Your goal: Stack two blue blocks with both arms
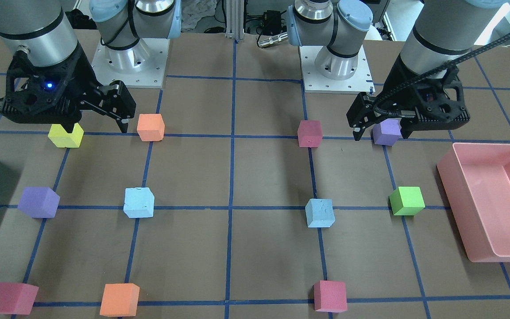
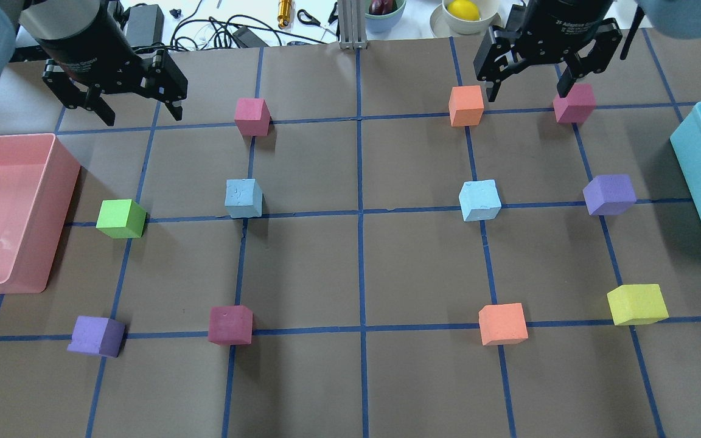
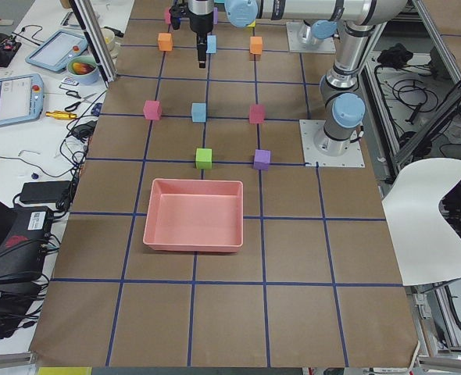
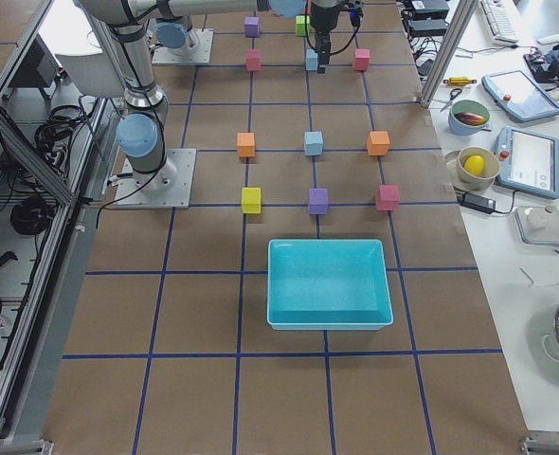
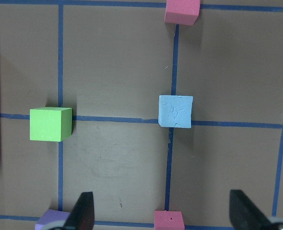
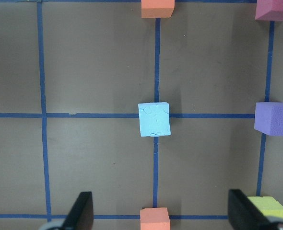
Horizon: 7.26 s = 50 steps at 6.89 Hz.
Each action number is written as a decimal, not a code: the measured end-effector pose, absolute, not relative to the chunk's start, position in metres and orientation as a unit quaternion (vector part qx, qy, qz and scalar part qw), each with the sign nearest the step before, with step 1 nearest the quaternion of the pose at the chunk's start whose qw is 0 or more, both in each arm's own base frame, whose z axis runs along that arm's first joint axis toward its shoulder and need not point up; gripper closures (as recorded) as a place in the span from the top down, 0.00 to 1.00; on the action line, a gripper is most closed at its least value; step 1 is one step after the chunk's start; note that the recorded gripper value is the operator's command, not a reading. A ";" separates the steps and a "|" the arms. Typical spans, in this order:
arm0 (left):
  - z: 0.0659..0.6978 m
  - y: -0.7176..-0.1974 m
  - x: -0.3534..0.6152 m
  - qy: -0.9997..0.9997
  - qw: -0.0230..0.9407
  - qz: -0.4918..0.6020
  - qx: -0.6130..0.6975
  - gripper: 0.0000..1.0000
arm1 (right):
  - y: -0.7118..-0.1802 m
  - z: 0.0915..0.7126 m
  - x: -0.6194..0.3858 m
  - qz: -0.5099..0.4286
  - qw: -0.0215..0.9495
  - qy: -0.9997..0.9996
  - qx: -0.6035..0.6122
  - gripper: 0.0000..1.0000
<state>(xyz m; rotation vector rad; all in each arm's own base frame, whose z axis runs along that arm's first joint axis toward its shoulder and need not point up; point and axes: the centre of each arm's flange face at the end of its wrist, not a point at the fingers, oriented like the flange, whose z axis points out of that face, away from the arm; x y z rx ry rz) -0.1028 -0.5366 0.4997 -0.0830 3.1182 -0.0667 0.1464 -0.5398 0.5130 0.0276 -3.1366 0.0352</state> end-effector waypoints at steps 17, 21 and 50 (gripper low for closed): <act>0.260 -0.611 -0.145 1.000 -0.002 0.008 0.005 1.00 | -0.579 0.211 0.150 -0.040 0.017 -0.996 0.080 0.25; 0.208 -0.603 -0.145 0.999 0.003 0.036 0.006 1.00 | -0.657 0.236 0.298 0.021 -0.039 -0.997 0.056 0.27; 0.274 -0.682 -0.371 0.999 -0.025 -0.047 -0.002 1.00 | -0.511 0.449 0.195 0.046 0.019 -0.998 0.033 1.00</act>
